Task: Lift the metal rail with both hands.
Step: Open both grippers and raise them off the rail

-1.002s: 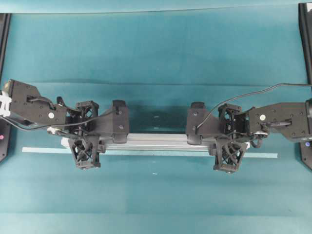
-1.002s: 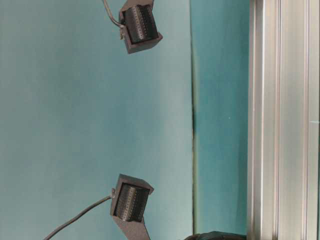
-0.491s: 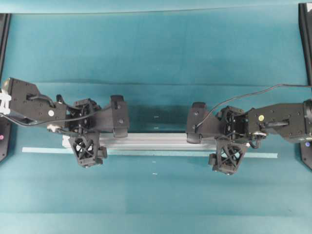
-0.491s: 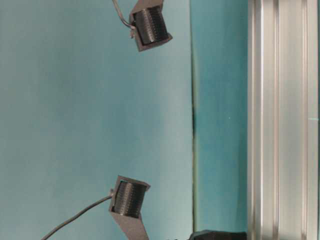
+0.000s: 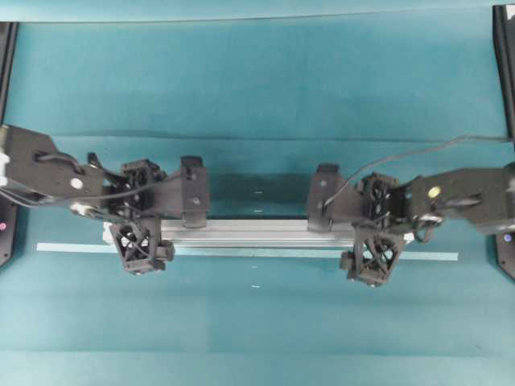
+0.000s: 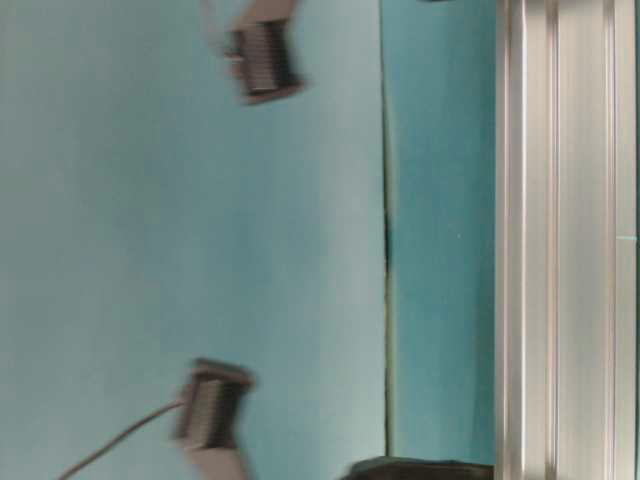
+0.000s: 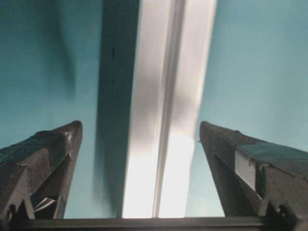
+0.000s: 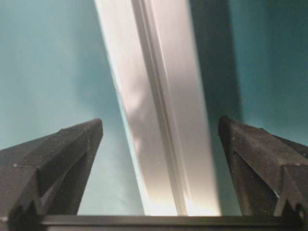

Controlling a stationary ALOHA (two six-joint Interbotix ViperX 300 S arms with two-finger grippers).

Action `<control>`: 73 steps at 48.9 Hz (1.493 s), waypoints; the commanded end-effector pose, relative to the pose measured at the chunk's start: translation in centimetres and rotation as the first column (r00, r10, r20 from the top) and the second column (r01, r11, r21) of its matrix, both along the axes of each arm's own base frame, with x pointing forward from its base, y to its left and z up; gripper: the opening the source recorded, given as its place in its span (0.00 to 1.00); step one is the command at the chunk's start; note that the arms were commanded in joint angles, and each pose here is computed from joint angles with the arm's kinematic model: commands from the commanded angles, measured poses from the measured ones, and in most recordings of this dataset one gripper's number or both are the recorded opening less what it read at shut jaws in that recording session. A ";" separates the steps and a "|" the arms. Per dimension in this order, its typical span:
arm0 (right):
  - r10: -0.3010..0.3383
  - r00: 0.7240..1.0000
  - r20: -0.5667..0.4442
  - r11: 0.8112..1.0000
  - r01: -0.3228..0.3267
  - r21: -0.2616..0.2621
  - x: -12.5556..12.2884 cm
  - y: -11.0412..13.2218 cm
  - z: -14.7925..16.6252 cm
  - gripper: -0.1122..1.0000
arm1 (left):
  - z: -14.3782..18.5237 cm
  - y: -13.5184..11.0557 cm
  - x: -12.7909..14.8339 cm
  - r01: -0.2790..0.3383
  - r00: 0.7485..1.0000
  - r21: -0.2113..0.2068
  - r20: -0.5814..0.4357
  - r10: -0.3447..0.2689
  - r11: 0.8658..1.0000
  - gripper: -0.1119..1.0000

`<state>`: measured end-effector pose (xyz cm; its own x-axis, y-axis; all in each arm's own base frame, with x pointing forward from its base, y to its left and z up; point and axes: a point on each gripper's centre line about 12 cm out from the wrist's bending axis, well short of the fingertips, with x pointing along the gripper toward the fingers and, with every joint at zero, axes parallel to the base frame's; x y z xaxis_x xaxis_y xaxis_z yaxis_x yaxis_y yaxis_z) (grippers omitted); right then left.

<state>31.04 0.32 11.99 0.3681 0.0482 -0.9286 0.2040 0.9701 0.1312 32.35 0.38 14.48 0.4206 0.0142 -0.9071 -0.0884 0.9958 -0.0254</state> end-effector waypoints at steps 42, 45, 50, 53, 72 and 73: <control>-0.021 0.824 0.567 0.997 0.060 -0.051 -1.9 -1.8 13.2 0.99 | 13.5 -0.1 -5.0 0.043 0.841 0.064 0.536 -0.071 0.997 0.96; -0.021 0.812 0.583 0.997 0.062 -0.051 -2.1 -1.8 13.6 0.99 | 13.8 -0.1 -5.4 0.041 0.825 0.066 0.561 -0.071 0.997 0.96; -0.016 0.787 0.617 0.996 0.064 -0.055 -2.3 -1.8 14.5 0.99 | 14.3 -0.1 -6.0 0.038 0.801 0.066 0.595 -0.070 0.997 0.96; -0.013 0.769 0.639 0.996 0.066 -0.059 -2.4 -1.9 15.0 0.99 | 14.6 -0.1 -6.4 0.038 0.789 0.068 0.611 -0.072 0.997 0.96; -0.012 0.597 0.802 0.994 0.094 -0.055 -4.3 -2.0 18.7 0.99 | 17.0 0.0 -9.1 0.020 0.709 0.066 0.702 -0.061 0.998 0.95; -0.012 0.589 0.808 0.994 0.096 -0.055 -4.5 -2.0 18.8 0.99 | 17.1 0.0 -9.2 0.018 0.702 0.066 0.710 -0.060 0.998 0.95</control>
<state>26.90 -1.58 29.79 0.9515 -0.0525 -0.3033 0.1131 0.9760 0.1860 23.37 0.29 30.53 0.9244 0.0148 -0.3812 -0.0218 0.9997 -0.0141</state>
